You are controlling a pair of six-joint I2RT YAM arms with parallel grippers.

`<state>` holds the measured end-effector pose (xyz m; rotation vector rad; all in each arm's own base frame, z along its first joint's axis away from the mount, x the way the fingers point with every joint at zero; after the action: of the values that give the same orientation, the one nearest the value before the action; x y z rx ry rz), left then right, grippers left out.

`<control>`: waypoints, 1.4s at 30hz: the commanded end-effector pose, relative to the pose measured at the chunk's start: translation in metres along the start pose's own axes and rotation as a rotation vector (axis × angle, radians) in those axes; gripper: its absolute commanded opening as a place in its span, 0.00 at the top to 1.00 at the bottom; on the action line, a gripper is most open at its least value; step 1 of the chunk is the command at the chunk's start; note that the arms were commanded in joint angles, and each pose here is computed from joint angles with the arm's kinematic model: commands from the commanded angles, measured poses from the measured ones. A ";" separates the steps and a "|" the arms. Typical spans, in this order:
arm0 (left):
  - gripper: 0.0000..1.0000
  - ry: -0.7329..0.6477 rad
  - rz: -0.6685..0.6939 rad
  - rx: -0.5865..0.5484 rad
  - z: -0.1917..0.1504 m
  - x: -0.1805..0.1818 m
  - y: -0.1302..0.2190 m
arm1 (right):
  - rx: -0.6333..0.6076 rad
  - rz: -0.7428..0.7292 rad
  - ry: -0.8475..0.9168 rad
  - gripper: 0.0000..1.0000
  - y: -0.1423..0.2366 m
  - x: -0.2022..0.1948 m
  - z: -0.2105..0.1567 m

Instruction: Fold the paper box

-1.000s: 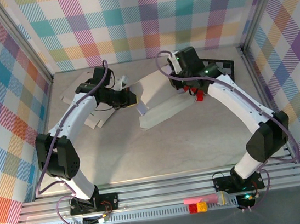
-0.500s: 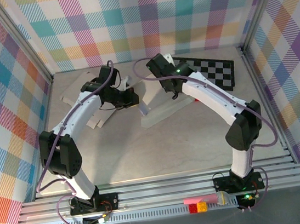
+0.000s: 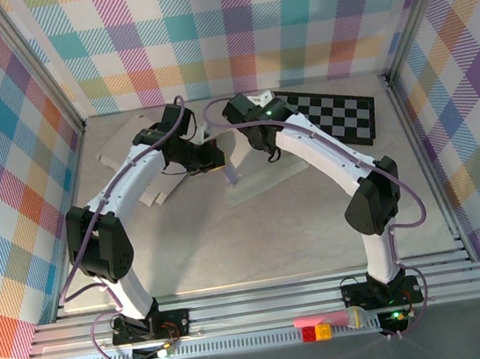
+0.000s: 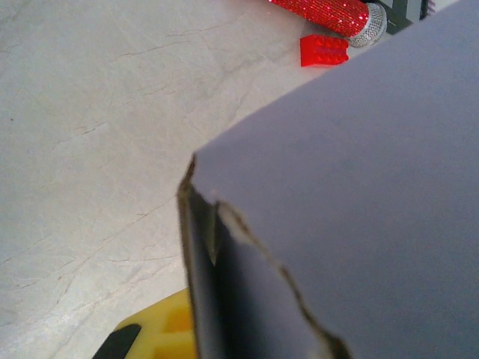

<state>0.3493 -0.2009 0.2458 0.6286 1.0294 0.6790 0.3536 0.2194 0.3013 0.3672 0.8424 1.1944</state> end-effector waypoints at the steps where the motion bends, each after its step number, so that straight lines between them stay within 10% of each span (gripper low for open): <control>1: 1.00 -0.030 -0.059 -0.022 0.006 -0.013 0.003 | 0.027 0.101 -0.031 0.93 0.006 -0.008 0.005; 10: 1.00 -0.038 -0.069 -0.014 0.007 -0.014 0.003 | 0.091 0.181 -0.074 0.81 -0.006 -0.017 0.011; 21: 1.00 -0.035 -0.069 -0.014 0.008 -0.014 0.002 | 0.050 0.046 -0.085 1.00 -0.021 -0.020 0.017; 29: 1.00 -0.022 -0.083 -0.016 0.008 -0.017 0.000 | -0.002 -0.229 -0.152 1.00 -0.015 -0.033 0.012; 42: 1.00 -0.008 -0.105 -0.010 0.005 -0.016 -0.003 | 0.005 -0.261 -0.022 1.00 -0.016 -0.008 0.007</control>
<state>0.3539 -0.2120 0.2510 0.5782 1.0167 0.6353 0.3686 0.2154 0.2919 0.2931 0.8361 0.9759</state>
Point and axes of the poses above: each hand's point on the last joint's axis, 136 mm out from that joint toward the fingers, its own y axis back along the fingers, its own x axis along the line the jaws close on, z = x × y, the point moved 7 cm from there along y, back along the fingers, and after that the axes turned 10 degrees about -y, right-handed, at the moved point
